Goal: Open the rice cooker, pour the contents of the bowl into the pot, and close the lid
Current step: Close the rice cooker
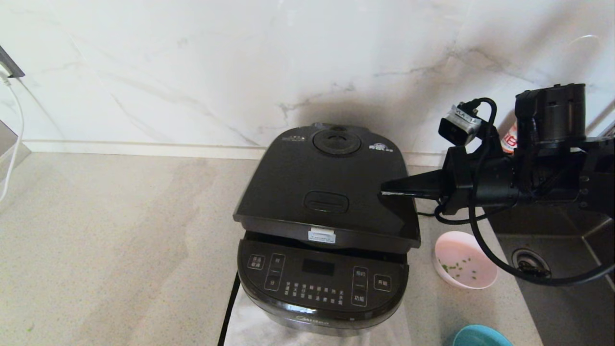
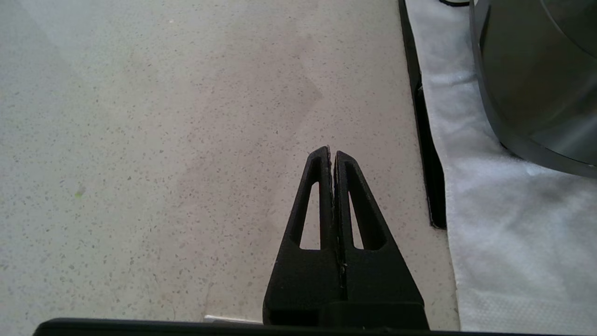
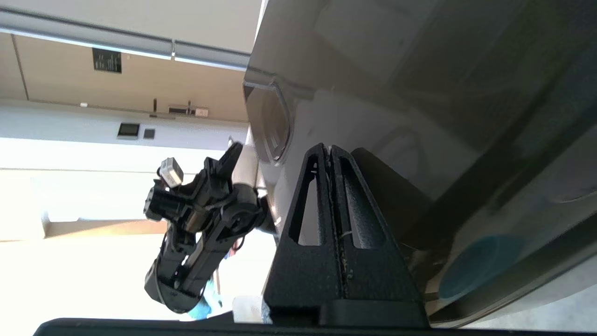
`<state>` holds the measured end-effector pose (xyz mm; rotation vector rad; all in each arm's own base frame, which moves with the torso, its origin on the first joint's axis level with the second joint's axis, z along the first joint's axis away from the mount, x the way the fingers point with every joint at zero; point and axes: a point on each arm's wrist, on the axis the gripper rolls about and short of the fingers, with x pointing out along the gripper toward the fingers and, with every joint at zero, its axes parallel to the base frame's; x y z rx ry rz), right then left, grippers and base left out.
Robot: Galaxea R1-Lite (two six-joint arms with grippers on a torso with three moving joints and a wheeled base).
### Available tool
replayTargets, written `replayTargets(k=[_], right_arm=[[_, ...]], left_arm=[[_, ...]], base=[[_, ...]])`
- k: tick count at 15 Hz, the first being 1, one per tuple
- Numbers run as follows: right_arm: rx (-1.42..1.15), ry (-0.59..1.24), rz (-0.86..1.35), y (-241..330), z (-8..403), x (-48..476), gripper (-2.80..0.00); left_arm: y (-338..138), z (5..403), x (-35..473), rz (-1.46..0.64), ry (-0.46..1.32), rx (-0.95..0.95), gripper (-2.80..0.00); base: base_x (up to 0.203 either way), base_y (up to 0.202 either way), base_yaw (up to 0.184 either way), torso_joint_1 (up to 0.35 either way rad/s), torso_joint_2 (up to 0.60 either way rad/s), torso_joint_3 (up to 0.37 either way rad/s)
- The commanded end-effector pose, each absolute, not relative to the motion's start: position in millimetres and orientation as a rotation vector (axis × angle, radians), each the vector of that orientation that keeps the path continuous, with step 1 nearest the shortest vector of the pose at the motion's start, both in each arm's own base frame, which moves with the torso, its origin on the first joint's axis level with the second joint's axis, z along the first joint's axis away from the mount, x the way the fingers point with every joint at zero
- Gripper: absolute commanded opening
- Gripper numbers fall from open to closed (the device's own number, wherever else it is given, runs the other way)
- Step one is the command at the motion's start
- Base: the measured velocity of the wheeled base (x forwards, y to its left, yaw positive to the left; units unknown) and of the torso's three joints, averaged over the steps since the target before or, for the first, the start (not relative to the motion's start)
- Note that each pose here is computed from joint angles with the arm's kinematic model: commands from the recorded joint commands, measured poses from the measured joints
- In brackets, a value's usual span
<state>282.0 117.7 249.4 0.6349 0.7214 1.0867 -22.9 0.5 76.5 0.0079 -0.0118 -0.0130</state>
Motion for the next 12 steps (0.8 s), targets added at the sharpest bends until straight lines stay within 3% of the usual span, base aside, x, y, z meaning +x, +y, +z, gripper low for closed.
replayTargets(k=[1,9,12], right_arm=[[0.641,0.748,1.087,120,243,282,-2.8],[0.661,0.837,1.06,121,217,280,-2.8],[0.661,0.854,1.062,125,213,283,-2.8]], left_arm=[[0,74,-22,-0.015,0.0,0.02,-2.8],[0,76,-23,-0.02,0.004,0.08,-2.8],[1,130,-25,0.01,-0.053,0.057,-2.8]], base=[[0.0,0.0,0.0,0.0,0.0,0.0],[0.0,0.0,0.0,0.0,0.0,0.0],[0.0,0.0,0.0,0.0,0.0,0.0]])
